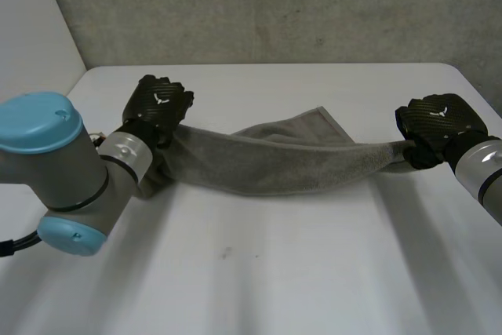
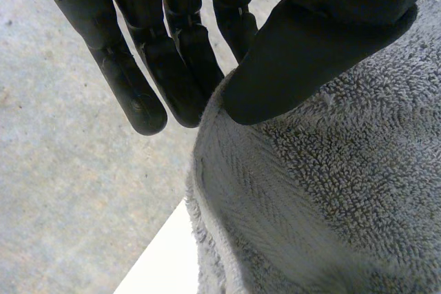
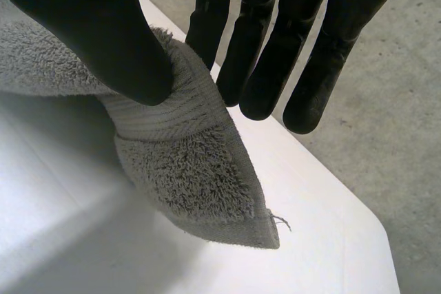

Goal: Fold the towel.

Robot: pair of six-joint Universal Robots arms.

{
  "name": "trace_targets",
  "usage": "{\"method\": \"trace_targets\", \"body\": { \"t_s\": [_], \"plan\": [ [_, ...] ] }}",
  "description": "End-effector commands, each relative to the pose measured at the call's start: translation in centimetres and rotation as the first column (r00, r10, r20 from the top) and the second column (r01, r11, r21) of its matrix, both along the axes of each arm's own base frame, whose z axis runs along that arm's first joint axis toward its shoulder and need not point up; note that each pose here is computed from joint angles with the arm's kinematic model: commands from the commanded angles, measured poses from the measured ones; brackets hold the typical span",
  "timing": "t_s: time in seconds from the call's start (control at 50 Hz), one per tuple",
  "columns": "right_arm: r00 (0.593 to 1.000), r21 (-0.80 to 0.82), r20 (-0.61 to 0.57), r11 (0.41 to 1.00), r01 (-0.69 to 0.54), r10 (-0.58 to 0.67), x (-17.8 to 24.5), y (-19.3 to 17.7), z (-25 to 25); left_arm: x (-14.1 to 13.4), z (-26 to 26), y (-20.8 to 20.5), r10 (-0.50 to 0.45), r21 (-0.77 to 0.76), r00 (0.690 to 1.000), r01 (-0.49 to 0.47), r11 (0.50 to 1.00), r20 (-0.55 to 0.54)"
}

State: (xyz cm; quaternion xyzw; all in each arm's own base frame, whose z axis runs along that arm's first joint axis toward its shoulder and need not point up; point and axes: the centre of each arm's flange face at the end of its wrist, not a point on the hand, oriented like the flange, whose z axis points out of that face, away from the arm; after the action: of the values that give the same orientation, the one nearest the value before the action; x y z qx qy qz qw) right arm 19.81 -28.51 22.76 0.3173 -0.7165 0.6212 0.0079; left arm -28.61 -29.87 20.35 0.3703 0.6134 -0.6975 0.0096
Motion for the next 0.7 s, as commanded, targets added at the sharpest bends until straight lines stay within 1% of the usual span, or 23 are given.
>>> {"method": "trace_targets", "body": {
  "t_s": [0.02, 0.08, 0.1, 0.12, 0.14, 0.18, 0.2, 0.22, 0.24, 0.28, 0.3, 0.34, 0.38, 0.46, 0.5, 0.52, 0.56, 0.58, 0.6, 0.62, 0.66, 0.68, 0.7],
  "plan": [
    [1.000, 0.016, -0.004, 1.000, 0.004, -0.004, -0.2, 0.1, 0.0, 0.7, -0.6, 0.8, 0.005, 0.063, 1.000, -0.007, 0.998, 0.029],
    [1.000, -0.019, 0.001, 0.999, 0.027, -0.027, -0.8, -0.2, 1.4, 1.1, 0.3, 1.1, 0.011, 0.060, 1.000, -0.013, 0.998, 0.028],
    [0.999, -0.068, 0.009, 0.997, 0.043, -0.042, -1.3, -0.1, 3.4, 1.4, 2.0, 1.4, 0.018, 0.031, 1.000, -0.019, 0.999, 0.015],
    [0.998, -0.118, 0.016, 0.991, 0.058, -0.057, -1.8, 0.3, 5.5, 1.4, 2.1, 1.4, 0.018, 0.031, 1.000, -0.019, 0.999, 0.015],
    [0.998, -0.119, 0.016, 0.991, 0.058, -0.057, -1.8, 0.3, 5.5, 1.9, 4.3, 2.0, 0.023, -0.008, 1.000, -0.023, 1.000, -0.003],
    [0.998, -0.229, 0.032, 0.971, 0.065, -0.059, -2.4, 1.6, 10.0, 2.7, 8.9, 3.4, 0.028, -0.093, 0.998, -0.033, 0.995, -0.047],
    [0.998, -0.229, 0.033, 0.971, 0.065, -0.059, -2.4, 1.6, 10.1, 2.7, 8.9, 3.4, 0.028, -0.093, 0.998, -0.033, 0.995, -0.048],
    [0.998, -0.272, 0.040, 0.961, 0.048, -0.039, -2.3, 2.3, 12.0, 3.0, 11.1, 4.2, 0.025, -0.142, 0.997, -0.035, 0.989, -0.071],
    [0.998, -0.272, 0.040, 0.961, 0.048, -0.039, -2.3, 2.3, 12.0, 3.0, 11.1, 4.3, 0.025, -0.143, 0.997, -0.035, 0.989, -0.071],
    [0.999, -0.333, 0.042, 0.943, 0.005, 0.010, -2.1, 3.6, 15.2, 3.8, 15.3, 6.1, 0.017, -0.241, 0.993, -0.045, 0.969, -0.116],
    [0.999, -0.334, 0.042, 0.943, 0.005, 0.010, -2.1, 3.6, 15.2, 3.8, 15.3, 6.1, 0.017, -0.242, 0.993, -0.045, 0.969, -0.116],
    [0.999, -0.332, 0.035, 0.943, -0.027, 0.041, -2.0, 4.5, 16.9, 4.4, 17.8, 7.7, 0.010, -0.293, 0.990, -0.050, 0.955, -0.138],
    [0.998, -0.313, 0.030, 0.949, -0.041, 0.053, -2.0, 4.9, 17.3, 4.7, 18.3, 8.1, 0.012, -0.294, 0.990, -0.052, 0.955, -0.137],
    [0.999, -0.252, -0.001, 0.966, -0.052, 0.053, -2.3, 5.1, 17.1, 5.0, 18.1, 8.3, 0.026, -0.251, 0.992, -0.056, 0.966, -0.121],
    [0.996, -0.165, -0.068, 0.984, -0.072, 0.062, -2.3, 4.7, 15.3, 5.2, 17.0, 8.0, 0.047, -0.183, 0.995, -0.064, 0.981, -0.091],
    [0.996, -0.164, -0.068, 0.984, -0.072, 0.062, -2.3, 4.7, 15.3, 5.2, 17.0, 8.0, 0.048, -0.183, 0.995, -0.064, 0.981, -0.091],
    [0.985, -0.054, -0.150, 0.995, -0.089, 0.080, -2.1, 3.0, 12.4, 4.7, 13.6, 6.5, 0.056, -0.061, 0.998, -0.058, 0.996, -0.035],
    [0.985, -0.054, -0.150, 0.995, -0.089, 0.080, -2.1, 3.0, 12.4, 4.7, 13.6, 6.5, 0.056, -0.060, 0.998, -0.058, 0.997, -0.035],
    [0.979, -0.005, -0.179, 0.995, -0.100, 0.097, -1.9, 2.3, 11.1, 4.4, 11.9, 5.7, 0.059, -0.003, 0.998, -0.059, 0.998, -0.010],
    [0.979, -0.005, -0.179, 0.995, -0.100, 0.098, -1.9, 2.3, 11.1, 4.4, 11.9, 5.7, 0.059, -0.003, 0.998, -0.059, 0.998, -0.009],
    [0.971, 0.075, -0.212, 0.992, -0.100, 0.114, -1.2, 1.2, 8.7, 3.8, 8.6, 4.2, 0.054, 0.097, 0.998, -0.057, 0.994, 0.036],
    [0.971, 0.075, -0.212, 0.992, -0.100, 0.114, -1.2, 1.2, 8.6, 3.8, 8.6, 4.2, 0.054, 0.097, 0.998, -0.057, 0.994, 0.036],
    [0.967, 0.112, -0.225, 0.989, -0.096, 0.119, -0.8, 0.7, 7.4, 3.5, 7.0, 3.4, 0.050, 0.139, 0.997, -0.058, 0.989, 0.056]
  ]
}}
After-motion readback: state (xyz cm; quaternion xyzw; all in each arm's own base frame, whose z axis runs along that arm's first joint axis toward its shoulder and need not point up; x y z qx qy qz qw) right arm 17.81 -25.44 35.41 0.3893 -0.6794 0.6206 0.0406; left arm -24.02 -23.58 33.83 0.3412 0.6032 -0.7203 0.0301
